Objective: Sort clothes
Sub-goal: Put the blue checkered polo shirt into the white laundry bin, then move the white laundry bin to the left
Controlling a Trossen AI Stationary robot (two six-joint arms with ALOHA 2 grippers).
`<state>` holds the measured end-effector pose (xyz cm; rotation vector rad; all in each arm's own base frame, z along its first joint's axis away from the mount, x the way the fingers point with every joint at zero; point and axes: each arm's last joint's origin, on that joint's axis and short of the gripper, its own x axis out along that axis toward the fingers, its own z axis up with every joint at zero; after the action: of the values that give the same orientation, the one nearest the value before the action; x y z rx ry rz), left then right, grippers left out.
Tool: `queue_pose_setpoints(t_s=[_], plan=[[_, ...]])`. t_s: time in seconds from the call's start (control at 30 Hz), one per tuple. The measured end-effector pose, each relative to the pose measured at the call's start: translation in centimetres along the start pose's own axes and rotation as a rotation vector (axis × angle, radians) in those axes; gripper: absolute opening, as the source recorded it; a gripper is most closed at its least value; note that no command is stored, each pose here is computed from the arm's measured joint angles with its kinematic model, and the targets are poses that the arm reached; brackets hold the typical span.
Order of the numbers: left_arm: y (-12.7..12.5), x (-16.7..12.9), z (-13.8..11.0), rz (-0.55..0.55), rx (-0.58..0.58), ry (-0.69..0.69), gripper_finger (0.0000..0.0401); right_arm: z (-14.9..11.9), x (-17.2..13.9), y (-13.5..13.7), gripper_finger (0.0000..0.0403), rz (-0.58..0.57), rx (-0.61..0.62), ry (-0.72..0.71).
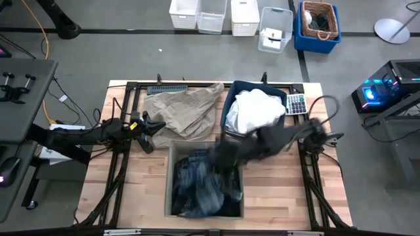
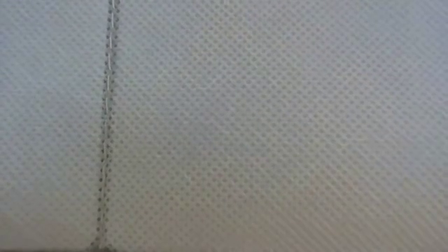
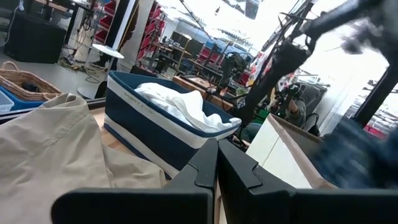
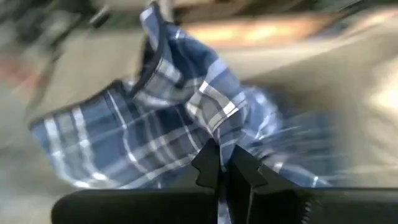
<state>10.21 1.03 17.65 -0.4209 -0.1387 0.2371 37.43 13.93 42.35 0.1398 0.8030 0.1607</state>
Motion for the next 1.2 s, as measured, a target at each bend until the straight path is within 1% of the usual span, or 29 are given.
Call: queue_pose_setpoints(t_s=[0.07,0.13,0.2,0.23,0.3,0.37,0.43,0.5,0.6,0.67,0.7,0.8,0.9,1.0,1.1,1.2], plan=[[0.0,0.0,0.0,0.000,0.000,0.000,0.0000,0.7,-2.1,-2.2,0.0002,-0.138,0.023,-0.078],[0.0,0.0,0.0,0.000,0.000,0.000,0.0000,1.3,-3.1,-3.9,0.0002,-0.222,0.054,-0.122],[0.0,0.0,0.0,0.000,0.000,0.000,0.0000,1.5,-2.9,-4.9,0.0002,-0.240,0.074,-0.123],[0.0,0.0,0.0,0.000,0.000,0.000,0.0000,1.5,-2.2,-5.2,0.0002,-0.232,0.076,-0.105],[0.0,0.0,0.0,0.000,0.000,0.000,0.0000,1.1,0.1,-4.9,0.0001,-0.167,0.063,-0.048],[0.0,0.0,0.0,0.000,0.000,0.000,0.0000,-0.1,3.6,-4.1,0.0001,-0.075,0.033,0.041],[0.0,0.0,0.0,0.000,0.000,0.001,0.0000,-2.0,7.6,-3.1,0.0001,0.009,0.009,0.127],[0.0,0.0,0.0,0.000,0.000,0.000,0.0000,-4.4,11.2,-2.4,0.0001,0.059,-0.001,0.214],[0.0,0.0,0.0,0.000,0.000,0.000,0.0000,-8.1,14.8,-2.2,0.0001,0.047,0.037,0.318],[0.0,0.0,0.0,0.000,0.000,0.000,0.0000,-10.0,16.0,-2.4,0.0004,0.029,0.090,0.375],[0.0,0.0,0.0,0.000,0.000,0.000,0.0000,-10.4,16.3,-2.5,0.0008,0.034,0.119,0.397],[0.0,0.0,0.0,0.000,0.000,0.000,0.0000,-10.4,15.8,-2.7,0.0036,0.078,0.136,0.446],[0.0,0.0,0.0,0.000,0.000,0.000,0.0000,-8.7,14.1,-2.6,0.0081,0.042,0.079,0.431],[0.0,0.0,0.0,0.000,0.000,0.000,0.0000,-6.0,11.3,-2.2,0.0134,-0.040,-0.010,0.357],[0.0,0.0,0.0,0.000,0.000,0.000,0.0000,-3.5,7.6,-2.1,0.0184,-0.129,-0.114,0.291],[0.0,0.0,0.0,0.000,0.000,0.000,0.0000,-1.8,4.0,-2.7,0.0216,-0.191,-0.129,0.253]])
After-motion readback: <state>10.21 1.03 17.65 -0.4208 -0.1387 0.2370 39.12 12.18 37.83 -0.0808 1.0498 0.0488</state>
